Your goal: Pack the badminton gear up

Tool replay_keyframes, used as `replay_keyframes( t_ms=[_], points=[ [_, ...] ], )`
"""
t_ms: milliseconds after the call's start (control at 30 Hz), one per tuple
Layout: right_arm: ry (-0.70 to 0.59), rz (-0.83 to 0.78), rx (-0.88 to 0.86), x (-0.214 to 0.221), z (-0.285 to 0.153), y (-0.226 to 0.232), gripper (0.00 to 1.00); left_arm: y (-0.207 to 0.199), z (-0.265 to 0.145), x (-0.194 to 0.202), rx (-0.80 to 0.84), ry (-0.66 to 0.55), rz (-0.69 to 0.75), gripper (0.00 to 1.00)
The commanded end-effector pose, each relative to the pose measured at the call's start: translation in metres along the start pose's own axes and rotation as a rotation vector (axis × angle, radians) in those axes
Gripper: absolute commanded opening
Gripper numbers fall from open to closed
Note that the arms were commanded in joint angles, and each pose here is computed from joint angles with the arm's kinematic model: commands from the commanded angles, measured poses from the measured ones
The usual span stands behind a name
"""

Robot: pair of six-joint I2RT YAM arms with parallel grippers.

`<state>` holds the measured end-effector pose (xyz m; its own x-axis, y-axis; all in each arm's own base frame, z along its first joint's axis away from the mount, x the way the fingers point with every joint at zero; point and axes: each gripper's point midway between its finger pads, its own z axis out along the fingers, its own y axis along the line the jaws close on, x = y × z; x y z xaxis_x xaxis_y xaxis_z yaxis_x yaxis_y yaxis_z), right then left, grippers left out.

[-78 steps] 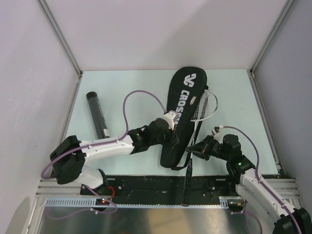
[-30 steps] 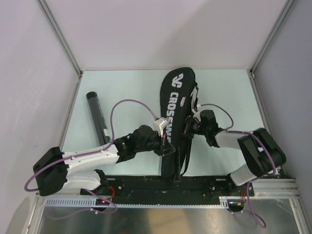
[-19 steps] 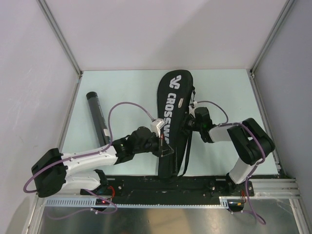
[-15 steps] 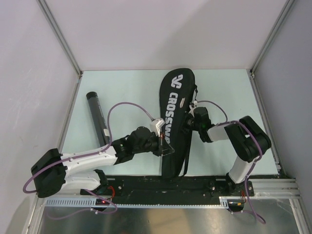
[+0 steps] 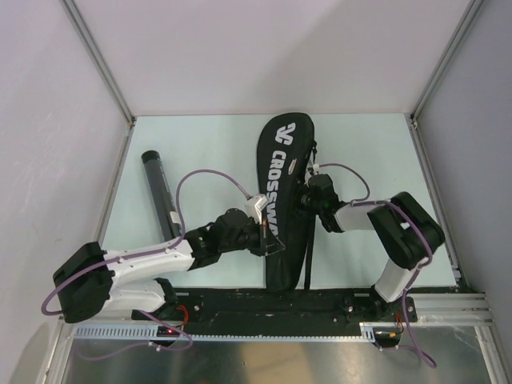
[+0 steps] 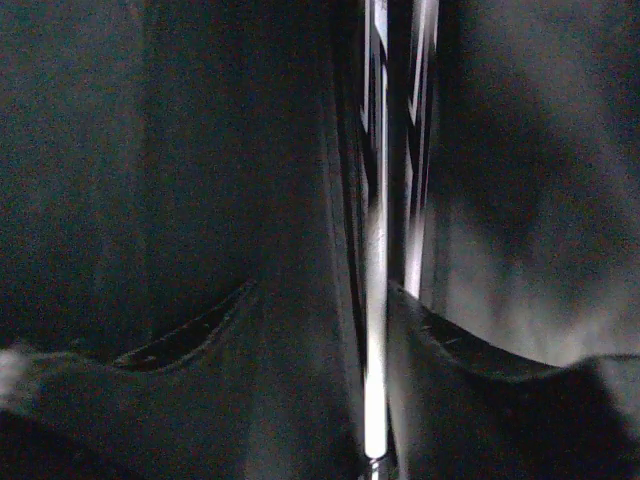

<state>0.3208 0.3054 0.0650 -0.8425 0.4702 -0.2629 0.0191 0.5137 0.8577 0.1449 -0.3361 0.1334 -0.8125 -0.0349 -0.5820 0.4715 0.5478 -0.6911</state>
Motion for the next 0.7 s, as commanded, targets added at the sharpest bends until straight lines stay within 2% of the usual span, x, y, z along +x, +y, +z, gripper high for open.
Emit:
replay_keyframes(
  t_ms=[0,167,267,367,500,667],
  points=[
    [-0.032,-0.054,0.216,-0.001,-0.027,-0.017,0.57,0.008,0.008,-0.01,-0.032,-0.033,0.018,0.0],
    [-0.047,-0.056,0.402,0.002,-0.069,-0.051,0.65,0.034,0.018,-0.003,-0.139,-0.002,0.043,0.01],
    [-0.055,-0.069,0.457,-0.001,-0.085,-0.059,0.68,0.04,0.021,0.0,-0.163,0.011,0.042,0.07],
    [-0.083,-0.093,0.47,-0.01,-0.097,-0.059,0.68,0.04,0.023,0.002,-0.161,0.021,0.045,0.19],
    [-0.115,-0.137,0.4,-0.025,-0.104,-0.043,0.69,0.036,0.022,-0.001,-0.148,0.017,0.049,0.38],
    [-0.156,-0.144,0.347,-0.045,-0.109,-0.034,0.78,0.036,0.019,-0.007,-0.162,-0.007,0.058,0.56]
  ],
)
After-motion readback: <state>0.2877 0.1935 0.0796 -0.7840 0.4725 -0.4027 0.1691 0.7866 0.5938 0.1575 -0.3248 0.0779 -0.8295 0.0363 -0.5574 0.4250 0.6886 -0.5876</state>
